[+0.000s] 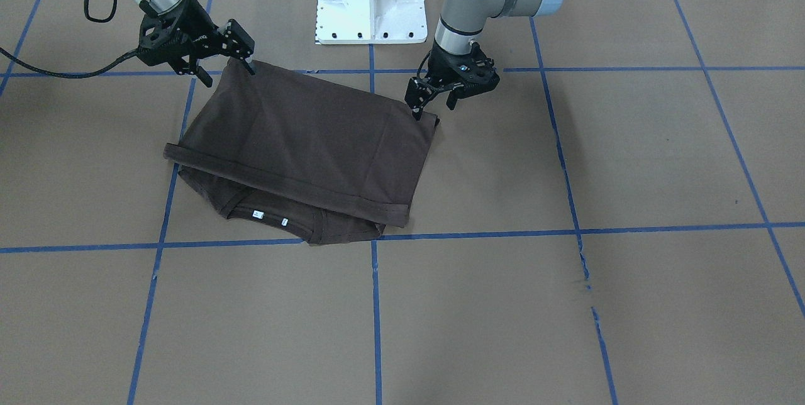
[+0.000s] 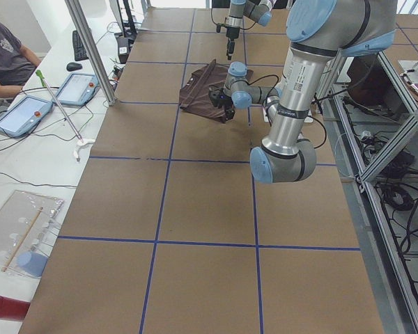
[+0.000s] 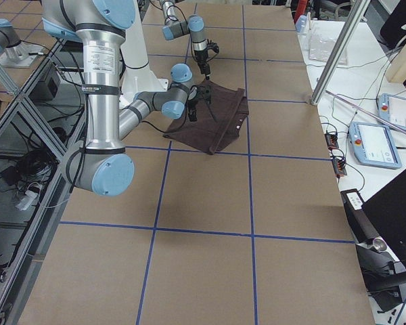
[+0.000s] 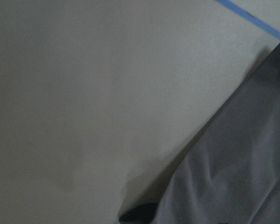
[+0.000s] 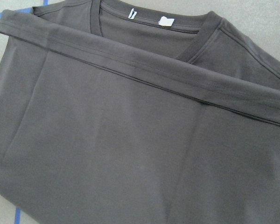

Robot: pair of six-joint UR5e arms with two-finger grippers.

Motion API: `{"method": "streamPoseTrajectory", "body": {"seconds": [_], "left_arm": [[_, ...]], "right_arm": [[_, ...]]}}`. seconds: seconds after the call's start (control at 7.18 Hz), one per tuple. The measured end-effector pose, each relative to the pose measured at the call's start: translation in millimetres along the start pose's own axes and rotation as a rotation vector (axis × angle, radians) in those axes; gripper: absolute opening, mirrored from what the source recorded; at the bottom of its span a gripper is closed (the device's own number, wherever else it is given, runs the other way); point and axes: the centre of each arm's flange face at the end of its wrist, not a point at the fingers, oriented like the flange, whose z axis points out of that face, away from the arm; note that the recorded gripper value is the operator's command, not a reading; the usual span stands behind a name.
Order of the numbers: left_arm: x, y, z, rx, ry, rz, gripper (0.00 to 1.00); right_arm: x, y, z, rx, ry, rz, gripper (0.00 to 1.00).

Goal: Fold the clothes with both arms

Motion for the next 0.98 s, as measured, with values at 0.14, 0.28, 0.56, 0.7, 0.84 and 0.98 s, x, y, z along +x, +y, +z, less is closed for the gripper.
{"method": "streamPoseTrajectory", "body": {"seconds": [0.14, 0.28, 0.56, 0.7, 0.84, 0.98], "left_arm": [[4.0, 1.7, 5.9, 0.008, -0.005, -0.011, 0.62], [4.6, 1.7, 10.7, 0.012, -0.012, -0.019, 0.34], [2.5, 0.7, 16.6, 0.018, -0.021, -0.022, 0.0], [2.8, 0.5, 15.0, 0.02, -0.018, -0.018, 0.0], [3.5, -0.1, 13.1, 0.022, -0.014, -0.012, 0.0], [3.6, -1.8, 12.2, 0.025, -0.014, -0.009, 0.0]], "right_arm": [[0.8, -0.9, 0.0, 0.002, 0.001, 0.001, 1.0], [1.7, -2.2, 0.2, 0.004, 0.003, 0.003, 1.0], [3.1, -4.0, 0.7, 0.007, 0.006, 0.006, 1.0], [3.6, -5.1, 0.2, 0.009, 0.007, 0.007, 1.0], [4.1, -6.2, -0.3, 0.011, 0.007, 0.009, 1.0], [4.6, -7.2, -0.8, 0.014, 0.007, 0.01, 1.0]]}}
